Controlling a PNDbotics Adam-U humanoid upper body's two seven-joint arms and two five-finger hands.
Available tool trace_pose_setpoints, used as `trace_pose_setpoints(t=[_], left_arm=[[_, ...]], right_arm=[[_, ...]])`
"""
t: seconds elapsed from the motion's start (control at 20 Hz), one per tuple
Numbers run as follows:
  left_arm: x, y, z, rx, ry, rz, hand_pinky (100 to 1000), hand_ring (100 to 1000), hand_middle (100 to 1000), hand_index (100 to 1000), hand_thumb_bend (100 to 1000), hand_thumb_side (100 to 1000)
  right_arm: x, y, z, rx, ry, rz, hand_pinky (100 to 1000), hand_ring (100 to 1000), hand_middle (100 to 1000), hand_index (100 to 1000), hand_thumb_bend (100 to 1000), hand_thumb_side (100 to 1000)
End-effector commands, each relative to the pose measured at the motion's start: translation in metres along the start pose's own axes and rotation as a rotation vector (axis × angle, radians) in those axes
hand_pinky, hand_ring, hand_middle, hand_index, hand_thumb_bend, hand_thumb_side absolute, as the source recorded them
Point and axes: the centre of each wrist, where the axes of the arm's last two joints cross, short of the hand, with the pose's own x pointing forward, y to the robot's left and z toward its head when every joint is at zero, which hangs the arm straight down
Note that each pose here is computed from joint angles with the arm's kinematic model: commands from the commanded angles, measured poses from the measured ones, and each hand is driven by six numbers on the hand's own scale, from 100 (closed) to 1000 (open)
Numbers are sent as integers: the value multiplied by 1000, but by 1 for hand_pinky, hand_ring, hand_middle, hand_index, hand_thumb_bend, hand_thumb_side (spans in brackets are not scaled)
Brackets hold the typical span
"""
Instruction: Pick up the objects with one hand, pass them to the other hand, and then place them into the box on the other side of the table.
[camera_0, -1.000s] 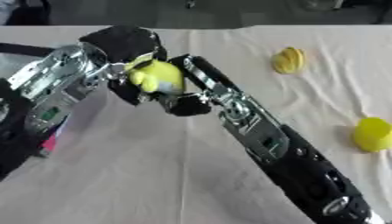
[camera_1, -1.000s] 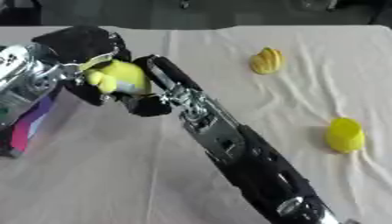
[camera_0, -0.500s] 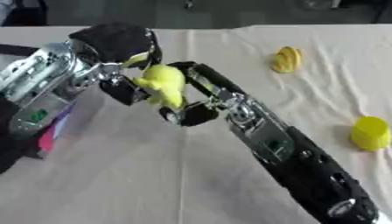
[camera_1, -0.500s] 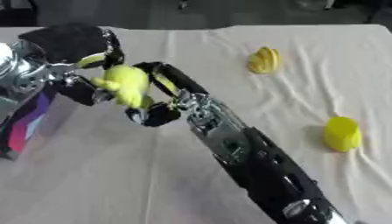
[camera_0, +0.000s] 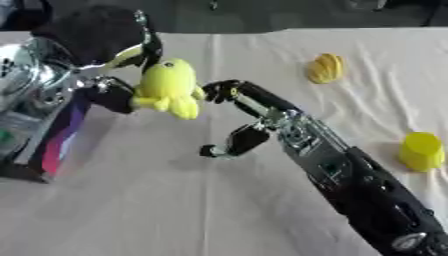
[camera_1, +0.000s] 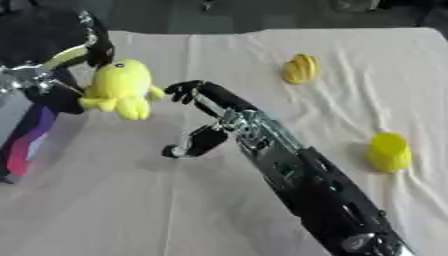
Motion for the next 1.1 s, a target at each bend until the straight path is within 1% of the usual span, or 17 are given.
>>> trace_pose_setpoints(t=[0.05,0.15,0.2,0.25,0.35,0.5,0.6,0.7,0.9,1.0,1.05,1.1], left_arm=[[-29,13,20,30,124,-3,634,500,348,409,336,100],[-48,9,30,18,214,7,639,500,346,408,333,100],[-57,8,35,15,258,12,640,501,345,407,304,100],[-65,6,40,14,299,18,640,498,341,404,330,100],[-83,-2,48,7,392,37,641,497,337,401,328,100],[-95,-12,60,6,486,63,645,497,334,400,320,100],[-111,-23,68,-18,579,88,645,499,336,402,313,100],[-125,-34,72,-44,652,110,645,504,341,407,313,100],[-146,-51,73,-72,730,126,648,510,345,410,315,100],[-153,-56,73,-78,744,127,648,510,345,410,315,100],[-156,-59,72,-87,757,132,660,542,367,432,317,100],[-159,-62,71,-97,771,135,661,544,369,435,317,100]], right_arm=[[5,-21,5,-40,-21,35,859,813,776,902,622,246],[7,-28,7,-59,-23,45,858,811,775,900,613,252],[8,-31,8,-68,-23,46,858,811,775,899,593,265],[9,-34,9,-78,-23,47,858,809,773,897,608,251],[10,-41,12,-105,-21,47,857,808,772,896,604,249],[12,-49,16,-133,-17,47,858,805,770,894,601,247],[14,-57,19,-162,-19,54,858,805,770,893,601,249],[16,-64,23,-184,-26,60,859,805,770,893,601,249],[21,-80,31,-232,-35,84,861,808,773,894,601,253],[23,-86,35,-247,-39,92,861,808,773,894,601,253],[24,-91,37,-261,-42,105,862,811,775,895,597,255],[25,-96,39,-274,-45,116,862,810,775,895,597,255]])
